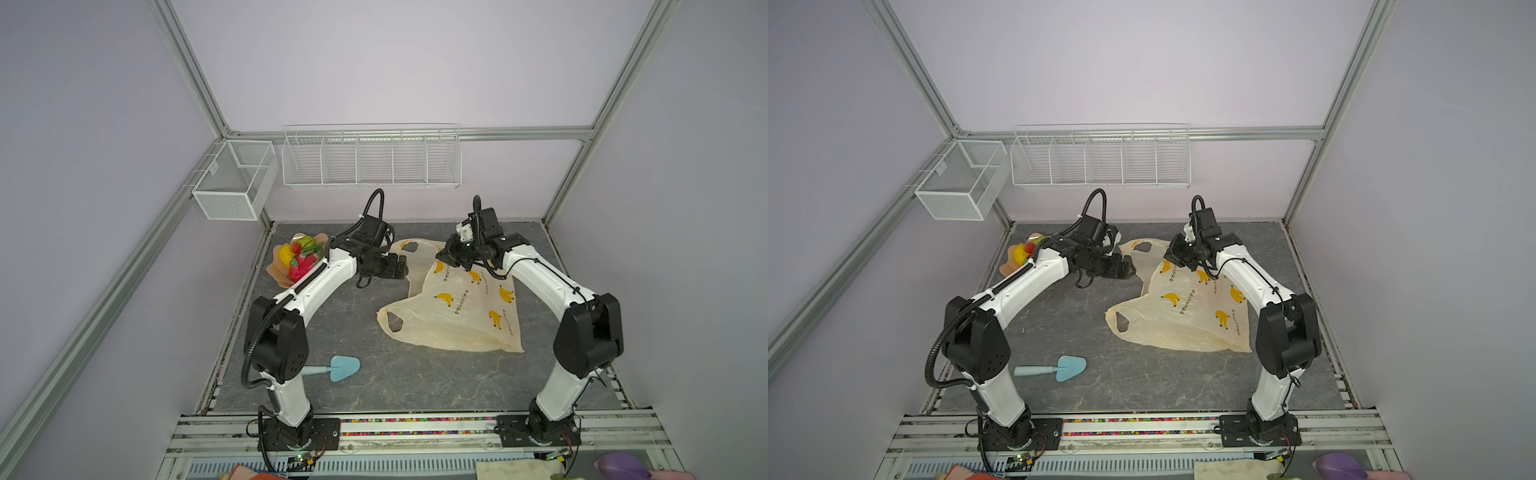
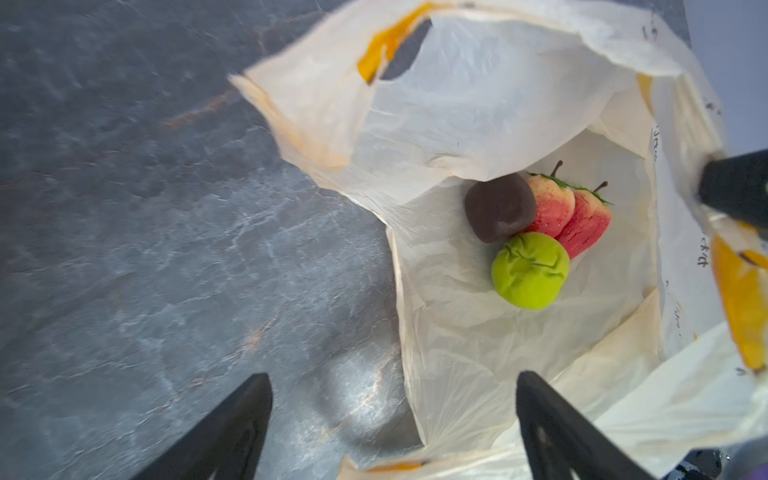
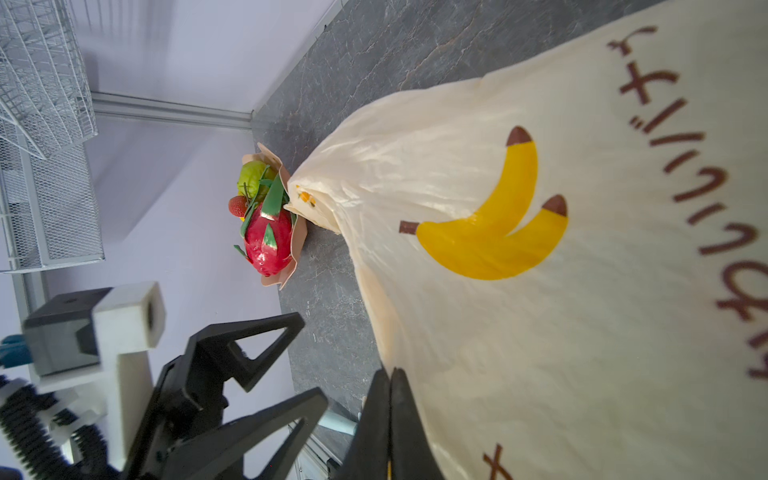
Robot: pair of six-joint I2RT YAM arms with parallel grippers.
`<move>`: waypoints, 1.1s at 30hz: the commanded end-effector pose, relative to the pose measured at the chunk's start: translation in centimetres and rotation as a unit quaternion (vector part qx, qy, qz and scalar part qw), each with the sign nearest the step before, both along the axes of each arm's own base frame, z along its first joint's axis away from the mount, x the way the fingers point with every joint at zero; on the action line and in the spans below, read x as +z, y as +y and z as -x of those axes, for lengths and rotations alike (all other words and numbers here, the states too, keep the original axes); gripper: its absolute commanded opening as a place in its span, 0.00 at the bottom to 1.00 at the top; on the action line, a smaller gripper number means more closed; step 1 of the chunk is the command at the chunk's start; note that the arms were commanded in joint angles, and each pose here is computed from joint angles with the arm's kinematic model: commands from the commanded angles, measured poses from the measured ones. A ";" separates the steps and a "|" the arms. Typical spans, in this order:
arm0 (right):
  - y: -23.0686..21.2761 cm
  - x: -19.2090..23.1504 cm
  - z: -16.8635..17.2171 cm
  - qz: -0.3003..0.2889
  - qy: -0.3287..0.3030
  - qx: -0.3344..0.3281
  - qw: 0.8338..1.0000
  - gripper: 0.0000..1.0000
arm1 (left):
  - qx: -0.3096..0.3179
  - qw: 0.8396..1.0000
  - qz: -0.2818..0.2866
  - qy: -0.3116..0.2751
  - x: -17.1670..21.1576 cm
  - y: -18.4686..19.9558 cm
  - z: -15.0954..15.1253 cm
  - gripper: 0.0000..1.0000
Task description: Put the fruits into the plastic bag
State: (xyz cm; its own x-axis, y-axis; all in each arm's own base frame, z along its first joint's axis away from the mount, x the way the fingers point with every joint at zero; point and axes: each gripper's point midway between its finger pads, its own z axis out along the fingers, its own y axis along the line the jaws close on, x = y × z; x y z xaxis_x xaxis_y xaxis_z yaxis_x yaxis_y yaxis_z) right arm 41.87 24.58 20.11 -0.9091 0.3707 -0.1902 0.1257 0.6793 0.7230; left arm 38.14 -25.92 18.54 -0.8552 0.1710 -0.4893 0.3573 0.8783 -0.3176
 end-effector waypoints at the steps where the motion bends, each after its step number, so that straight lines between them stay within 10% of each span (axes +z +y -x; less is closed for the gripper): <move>1: -0.6 1.5 0.3 0.002 -0.015 -0.001 1.000 0.07 | 0.028 0.999 -0.013 -0.025 2.5 3.8 -0.4 0.91; 20: -0.6 1.1 0.3 0.002 -0.013 -0.001 1.000 0.07 | 0.256 0.961 -0.071 -0.074 7.5 24.7 -7.4 0.92; 33: -0.8 0.6 0.5 0.009 -0.012 -0.002 1.000 0.07 | 0.321 0.946 -0.035 0.007 2.5 28.3 -10.8 0.82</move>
